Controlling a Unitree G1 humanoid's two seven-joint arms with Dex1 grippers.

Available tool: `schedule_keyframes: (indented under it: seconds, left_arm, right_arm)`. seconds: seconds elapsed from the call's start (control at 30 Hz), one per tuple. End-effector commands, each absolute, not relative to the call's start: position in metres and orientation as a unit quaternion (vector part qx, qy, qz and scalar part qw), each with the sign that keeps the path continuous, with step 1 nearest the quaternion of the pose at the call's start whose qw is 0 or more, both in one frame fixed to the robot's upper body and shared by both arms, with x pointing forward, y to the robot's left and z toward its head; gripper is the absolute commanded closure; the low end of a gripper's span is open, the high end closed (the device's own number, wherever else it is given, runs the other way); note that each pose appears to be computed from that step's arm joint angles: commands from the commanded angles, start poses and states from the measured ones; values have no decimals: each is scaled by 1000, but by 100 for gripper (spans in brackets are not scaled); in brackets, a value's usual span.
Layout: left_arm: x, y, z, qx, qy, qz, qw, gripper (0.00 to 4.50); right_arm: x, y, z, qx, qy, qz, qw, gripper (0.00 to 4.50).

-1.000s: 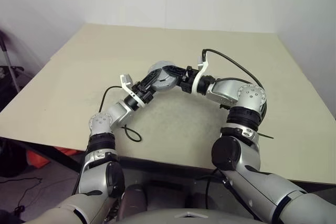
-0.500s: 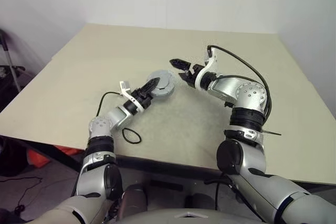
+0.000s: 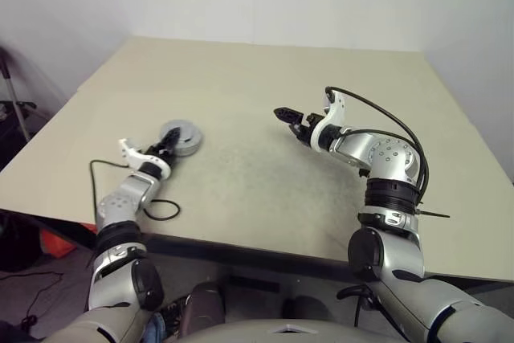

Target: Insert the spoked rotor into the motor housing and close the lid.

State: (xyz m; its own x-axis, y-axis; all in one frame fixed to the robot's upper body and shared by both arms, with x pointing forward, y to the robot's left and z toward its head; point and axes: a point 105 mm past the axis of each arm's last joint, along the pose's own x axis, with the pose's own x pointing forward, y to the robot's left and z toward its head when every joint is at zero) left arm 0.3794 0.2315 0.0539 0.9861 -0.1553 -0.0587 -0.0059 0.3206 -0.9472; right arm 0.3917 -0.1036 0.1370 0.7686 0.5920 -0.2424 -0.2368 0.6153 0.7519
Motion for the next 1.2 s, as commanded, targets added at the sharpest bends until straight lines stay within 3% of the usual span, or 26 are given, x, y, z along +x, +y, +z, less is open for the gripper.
schedule_keyframes:
  seconds: [0.03,0.1,0.13,0.23,0.3,0.5,0.63,0.7,0.8,0.9,1.0,1.2]
  left_arm:
    - [385,237,71,-565,44,-44,823,220]
    - [386,239,67,-565,48,-34,823,220]
    - [386,240,66,-563,50,-30,825,157]
    - [386,244,68,-555,48,-26,830,64]
    - [386,269,72,-534,31,9,845,2]
    - [379,347,97,-480,-22,88,872,2]
    - [381,362,108,-423,-17,90,901,2]
    - [386,355,114,-395,-13,70,916,2]
    - [398,318,137,-293,-52,3,955,2]
    - [404,256,155,-231,-74,-118,963,2]
    - [403,207,160,-196,-62,-214,955,2]
    - [375,102,129,-25,5,-417,909,2]
  right_arm:
    - [391,-97,158,358,207,269,870,32]
    - [391,-93,157,355,210,273,869,32]
    - [391,-90,157,354,211,276,868,27]
    - [390,-87,157,352,215,283,866,27]
    - [388,-83,154,356,230,295,856,27]
    - [389,-84,136,350,281,285,847,27]
    - [391,-84,134,331,280,283,856,27]
    - [395,-88,144,290,231,280,885,27]
    - [403,-108,169,156,82,244,954,27]
    - [392,-120,179,61,-2,263,963,27]
    - [379,-129,174,-1,-16,302,953,27]
    - [354,-173,138,-86,76,350,930,27]
